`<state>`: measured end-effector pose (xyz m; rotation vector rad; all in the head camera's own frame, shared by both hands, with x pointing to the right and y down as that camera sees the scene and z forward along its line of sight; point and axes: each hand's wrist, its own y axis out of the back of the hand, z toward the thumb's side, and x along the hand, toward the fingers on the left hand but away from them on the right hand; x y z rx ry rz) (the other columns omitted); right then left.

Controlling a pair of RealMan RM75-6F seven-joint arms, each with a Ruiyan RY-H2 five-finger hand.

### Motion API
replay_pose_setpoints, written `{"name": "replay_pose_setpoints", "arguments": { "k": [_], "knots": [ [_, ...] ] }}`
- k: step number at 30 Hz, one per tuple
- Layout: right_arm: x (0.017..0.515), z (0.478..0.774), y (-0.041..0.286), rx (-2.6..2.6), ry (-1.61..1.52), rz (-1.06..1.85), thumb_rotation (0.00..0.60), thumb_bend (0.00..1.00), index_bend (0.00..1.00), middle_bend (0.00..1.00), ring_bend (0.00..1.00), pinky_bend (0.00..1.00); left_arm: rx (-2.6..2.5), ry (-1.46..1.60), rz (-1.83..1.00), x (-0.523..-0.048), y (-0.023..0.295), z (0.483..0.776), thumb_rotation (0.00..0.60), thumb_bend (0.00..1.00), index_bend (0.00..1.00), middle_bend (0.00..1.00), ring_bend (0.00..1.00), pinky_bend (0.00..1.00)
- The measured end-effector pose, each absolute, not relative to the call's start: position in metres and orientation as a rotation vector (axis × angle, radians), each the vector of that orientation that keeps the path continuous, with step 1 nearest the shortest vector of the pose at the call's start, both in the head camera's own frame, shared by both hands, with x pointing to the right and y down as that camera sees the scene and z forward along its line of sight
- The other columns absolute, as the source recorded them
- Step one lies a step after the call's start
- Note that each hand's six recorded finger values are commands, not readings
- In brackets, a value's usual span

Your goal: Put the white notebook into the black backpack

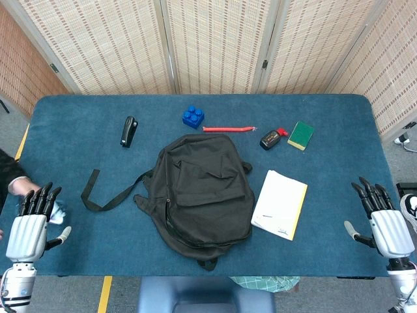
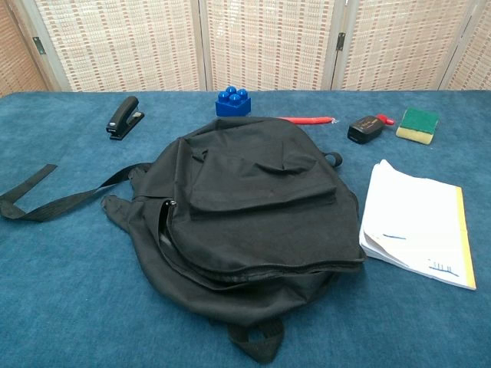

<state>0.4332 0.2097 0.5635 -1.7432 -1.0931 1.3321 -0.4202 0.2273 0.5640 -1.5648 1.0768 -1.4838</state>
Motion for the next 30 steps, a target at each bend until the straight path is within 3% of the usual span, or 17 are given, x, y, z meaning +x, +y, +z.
{"name": "replay_pose_setpoints", "arguments": {
  "k": [15, 30],
  "knots": [
    [0.419, 0.578, 0.210, -1.781, -0.970, 1.313, 0.600, 0.37, 0.00, 0.01, 0.11, 0.03, -1.571, 1.081, -1.478, -0.420, 0.228, 0.564, 0.600, 0.29, 0.11, 0.03, 0.08, 0.00],
    [0.384, 0.660, 0.221, -1.831, -0.625, 1.314, 0.600, 0.37, 0.00, 0.06, 0.11, 0.04, -1.587, 1.072, -1.489, -0.420, 0.232, 0.564, 0.600, 0.29, 0.11, 0.03, 0.08, 0.00]
  ]
}}
